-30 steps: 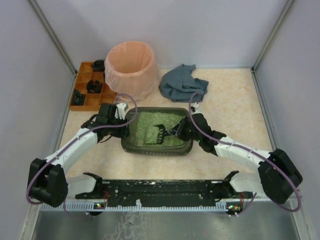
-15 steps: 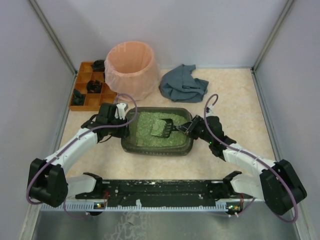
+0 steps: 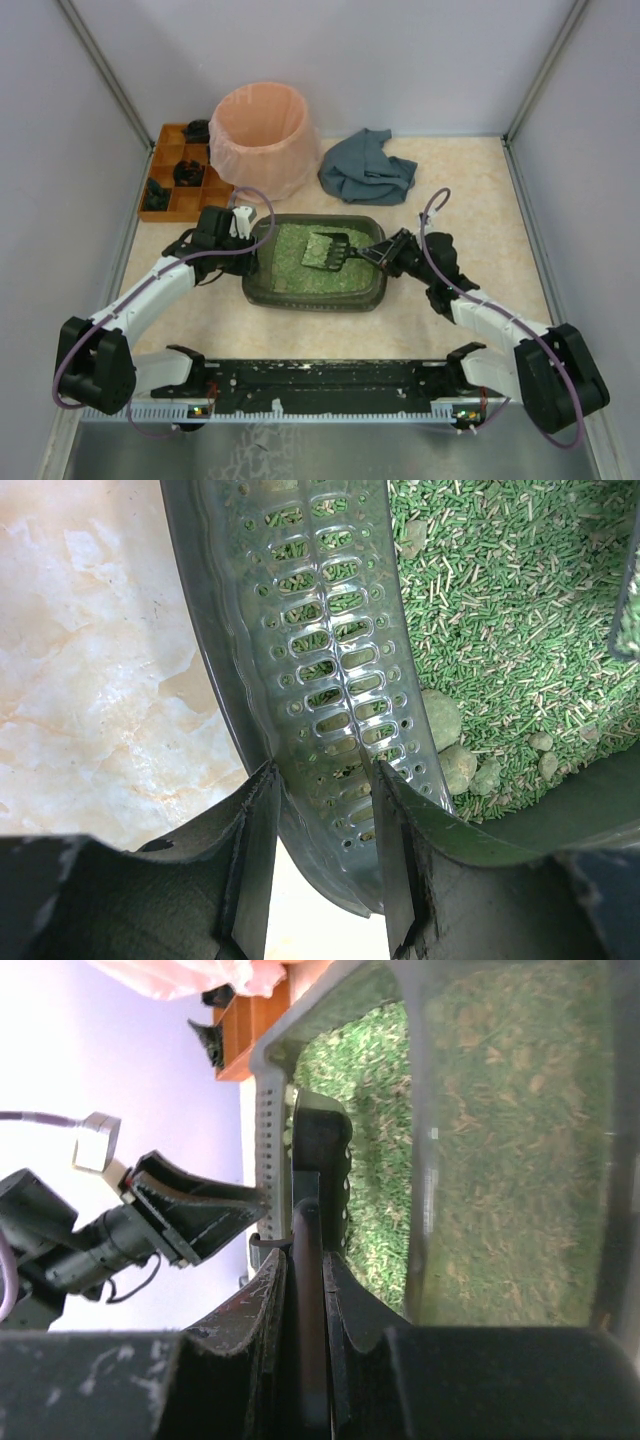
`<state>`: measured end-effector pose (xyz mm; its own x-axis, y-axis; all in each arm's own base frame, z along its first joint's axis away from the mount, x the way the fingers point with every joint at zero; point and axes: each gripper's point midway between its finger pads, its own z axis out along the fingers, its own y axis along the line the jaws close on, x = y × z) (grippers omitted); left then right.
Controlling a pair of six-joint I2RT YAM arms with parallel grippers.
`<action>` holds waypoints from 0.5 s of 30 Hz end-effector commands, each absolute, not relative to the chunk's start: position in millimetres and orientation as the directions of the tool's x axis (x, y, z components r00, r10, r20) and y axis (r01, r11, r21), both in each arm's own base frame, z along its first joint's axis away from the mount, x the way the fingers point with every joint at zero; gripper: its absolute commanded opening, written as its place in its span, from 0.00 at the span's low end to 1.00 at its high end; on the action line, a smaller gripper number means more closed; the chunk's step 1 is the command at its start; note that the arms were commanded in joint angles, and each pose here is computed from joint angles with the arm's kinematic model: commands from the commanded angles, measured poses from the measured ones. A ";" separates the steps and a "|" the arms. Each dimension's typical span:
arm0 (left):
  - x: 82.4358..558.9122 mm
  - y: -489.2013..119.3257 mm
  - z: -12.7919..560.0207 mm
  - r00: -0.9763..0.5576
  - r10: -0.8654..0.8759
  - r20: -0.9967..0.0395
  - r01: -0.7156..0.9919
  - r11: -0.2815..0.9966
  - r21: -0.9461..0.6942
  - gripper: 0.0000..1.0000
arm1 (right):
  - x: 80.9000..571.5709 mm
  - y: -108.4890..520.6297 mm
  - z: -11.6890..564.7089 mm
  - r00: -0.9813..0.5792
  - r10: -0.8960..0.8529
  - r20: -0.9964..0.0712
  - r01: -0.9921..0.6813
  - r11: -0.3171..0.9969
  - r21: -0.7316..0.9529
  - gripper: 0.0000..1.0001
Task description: Clean the litter box
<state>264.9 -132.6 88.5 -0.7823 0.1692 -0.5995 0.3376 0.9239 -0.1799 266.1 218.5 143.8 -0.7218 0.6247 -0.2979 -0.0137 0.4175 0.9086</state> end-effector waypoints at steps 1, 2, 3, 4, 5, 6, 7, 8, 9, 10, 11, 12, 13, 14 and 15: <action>262.7 -152.7 97.8 -0.767 0.181 -0.615 0.402 0.883 -0.241 0.46 | 263.6 232.0 184.2 -0.758 0.571 -0.315 -0.168 0.296 0.940 0.00; 262.4 -152.8 97.6 -0.768 0.181 -0.615 0.402 0.883 -0.242 0.46 | 266.7 224.5 180.3 -0.740 0.601 -0.303 -0.140 0.303 0.943 0.00; 262.2 -152.5 97.8 -0.768 0.181 -0.615 0.401 0.884 -0.241 0.46 | 268.8 217.2 175.6 -0.716 0.637 -0.286 -0.105 0.307 0.946 0.00; 262.4 -152.4 98.4 -0.766 0.181 -0.617 0.402 0.884 -0.240 0.46 | 269.4 214.0 175.6 -0.701 0.654 -0.285 -0.101 0.304 0.947 0.00; 262.9 -152.3 98.8 -0.763 0.181 -0.620 0.403 0.884 -0.237 0.46 | 267.0 217.4 179.1 -0.711 0.641 -0.290 -0.121 0.294 0.948 0.00; 263.0 -152.3 98.6 -0.763 0.181 -0.620 0.403 0.884 -0.237 0.46 | 263.2 224.0 186.9 -0.735 0.607 -0.304 -0.166 0.273 0.948 0.00; 262.7 -152.6 97.6 -0.765 0.182 -0.617 0.403 0.884 -0.239 0.46 | 259.6 228.3 191.2 -0.758 0.572 -0.315 -0.198 0.259 0.945 0.00; 262.9 -153.1 97.8 -0.766 0.182 -0.617 0.404 0.882 -0.241 0.46 | 259.7 225.1 191.2 -0.761 0.566 -0.317 -0.201 0.259 0.945 0.00; 262.8 -153.2 97.2 -0.768 0.184 -0.613 0.404 0.883 -0.241 0.46 | 262.7 215.8 185.7 -0.743 0.598 -0.300 -0.165 0.271 0.948 0.00; 262.2 -153.1 96.4 -0.771 0.183 -0.609 0.402 0.883 -0.244 0.46 | 267.2 204.1 178.7 -0.711 0.648 -0.272 -0.109 0.281 0.954 0.00; 262.4 -152.7 96.7 -0.771 0.182 -0.611 0.401 0.883 -0.242 0.46 | 270.4 195.8 177.0 -0.676 0.687 -0.268 -0.087 0.286 0.954 0.00; 262.4 -152.7 97.1 -0.768 0.183 -0.613 0.402 0.883 -0.241 0.46 | 270.1 195.6 180.2 -0.670 0.686 -0.284 -0.106 0.290 0.951 0.00; 262.7 -152.4 97.2 -0.767 0.182 -0.615 0.402 0.884 -0.240 0.46 | 266.8 203.0 186.0 -0.694 0.655 -0.299 -0.141 0.284 0.948 0.00; 263.1 -152.5 97.4 -0.767 0.182 -0.616 0.402 0.884 -0.239 0.46 | 262.4 212.0 191.9 -0.728 0.607 -0.319 -0.186 0.273 0.944 0.00; 263.0 -153.0 97.3 -0.768 0.182 -0.615 0.403 0.883 -0.241 0.46 | 258.6 216.8 193.8 -0.756 0.566 -0.329 -0.213 0.263 0.941 0.00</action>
